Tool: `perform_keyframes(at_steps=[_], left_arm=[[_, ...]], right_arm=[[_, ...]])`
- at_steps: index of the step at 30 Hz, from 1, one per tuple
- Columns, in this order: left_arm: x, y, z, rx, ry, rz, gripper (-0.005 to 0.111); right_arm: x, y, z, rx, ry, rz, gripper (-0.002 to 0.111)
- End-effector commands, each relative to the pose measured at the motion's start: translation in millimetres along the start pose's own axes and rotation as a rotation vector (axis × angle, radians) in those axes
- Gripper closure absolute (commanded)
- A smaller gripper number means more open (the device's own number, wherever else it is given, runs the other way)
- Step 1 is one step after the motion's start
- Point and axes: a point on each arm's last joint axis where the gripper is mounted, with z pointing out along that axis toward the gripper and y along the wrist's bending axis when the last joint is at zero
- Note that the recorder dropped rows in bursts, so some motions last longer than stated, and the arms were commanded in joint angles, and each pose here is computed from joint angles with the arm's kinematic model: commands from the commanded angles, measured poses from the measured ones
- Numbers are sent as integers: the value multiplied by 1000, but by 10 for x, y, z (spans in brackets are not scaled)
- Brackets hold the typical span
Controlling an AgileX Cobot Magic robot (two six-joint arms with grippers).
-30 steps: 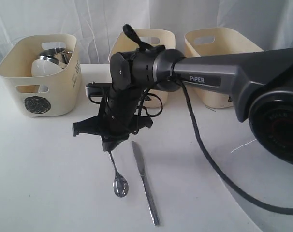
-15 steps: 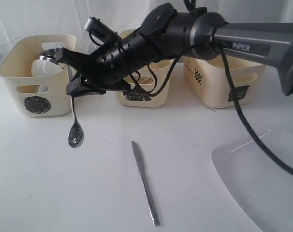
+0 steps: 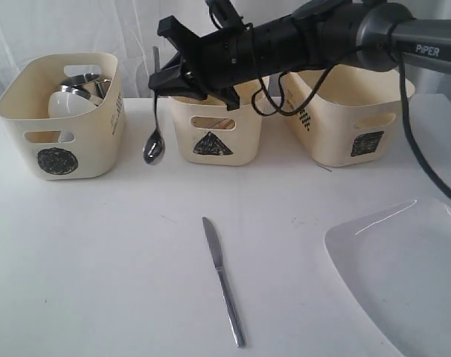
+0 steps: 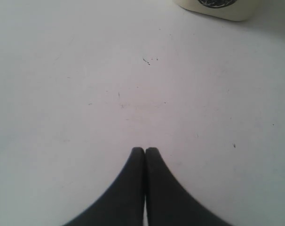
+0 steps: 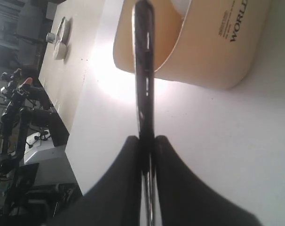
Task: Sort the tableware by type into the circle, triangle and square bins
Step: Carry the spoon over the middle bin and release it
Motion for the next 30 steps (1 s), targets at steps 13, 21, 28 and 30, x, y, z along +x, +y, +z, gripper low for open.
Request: perform_keyframes(at_steps=[13,21,28,30], left_arm=[[77,5,11,-2,63,-11,106],[77,5,11,-2,63,-11,106],[77,5,11,-2,63,-11,106],[77,5,11,-2,63,-11,106]], right_arm=[[-422,-497,-723,18,-169,-11,108],[-571,-702,-815,31,-311,-13,108],[-667,-814,-768,-34,-438,50,108],[-675,-855,-744,-45,-454,25,108]])
